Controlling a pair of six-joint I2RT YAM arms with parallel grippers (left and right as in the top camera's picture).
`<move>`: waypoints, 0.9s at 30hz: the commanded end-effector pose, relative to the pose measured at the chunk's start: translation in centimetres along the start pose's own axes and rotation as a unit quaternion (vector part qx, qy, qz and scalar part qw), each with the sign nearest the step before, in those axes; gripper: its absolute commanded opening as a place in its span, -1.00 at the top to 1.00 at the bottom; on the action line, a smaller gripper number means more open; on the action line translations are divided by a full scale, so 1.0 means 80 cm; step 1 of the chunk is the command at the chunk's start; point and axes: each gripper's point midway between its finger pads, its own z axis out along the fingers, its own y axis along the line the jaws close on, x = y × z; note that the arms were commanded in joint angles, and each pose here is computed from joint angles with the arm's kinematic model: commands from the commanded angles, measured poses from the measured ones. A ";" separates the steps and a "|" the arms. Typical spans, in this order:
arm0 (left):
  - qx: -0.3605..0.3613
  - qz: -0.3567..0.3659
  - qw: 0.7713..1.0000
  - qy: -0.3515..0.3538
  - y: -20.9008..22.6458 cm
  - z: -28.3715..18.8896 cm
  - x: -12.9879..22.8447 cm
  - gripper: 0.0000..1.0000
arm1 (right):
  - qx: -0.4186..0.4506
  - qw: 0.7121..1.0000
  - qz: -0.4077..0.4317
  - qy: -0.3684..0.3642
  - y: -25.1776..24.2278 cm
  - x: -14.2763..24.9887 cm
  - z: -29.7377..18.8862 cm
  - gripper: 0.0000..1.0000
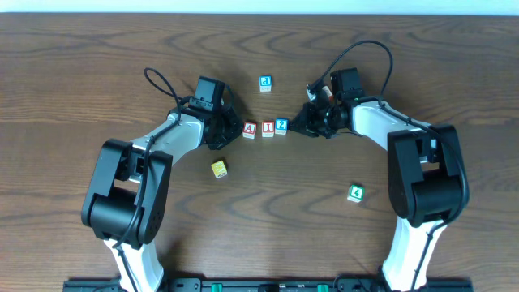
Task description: Spell out Ai2
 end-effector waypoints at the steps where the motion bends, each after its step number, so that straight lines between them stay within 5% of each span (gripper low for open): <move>1: -0.011 -0.005 1.000 0.004 0.008 0.007 0.003 0.88 | -0.007 1.000 -0.001 0.007 0.007 0.001 0.007 0.97; 27: 0.011 -0.002 1.000 0.006 -0.010 0.010 0.008 0.88 | -0.017 1.000 -0.013 0.018 0.016 0.009 0.011 0.97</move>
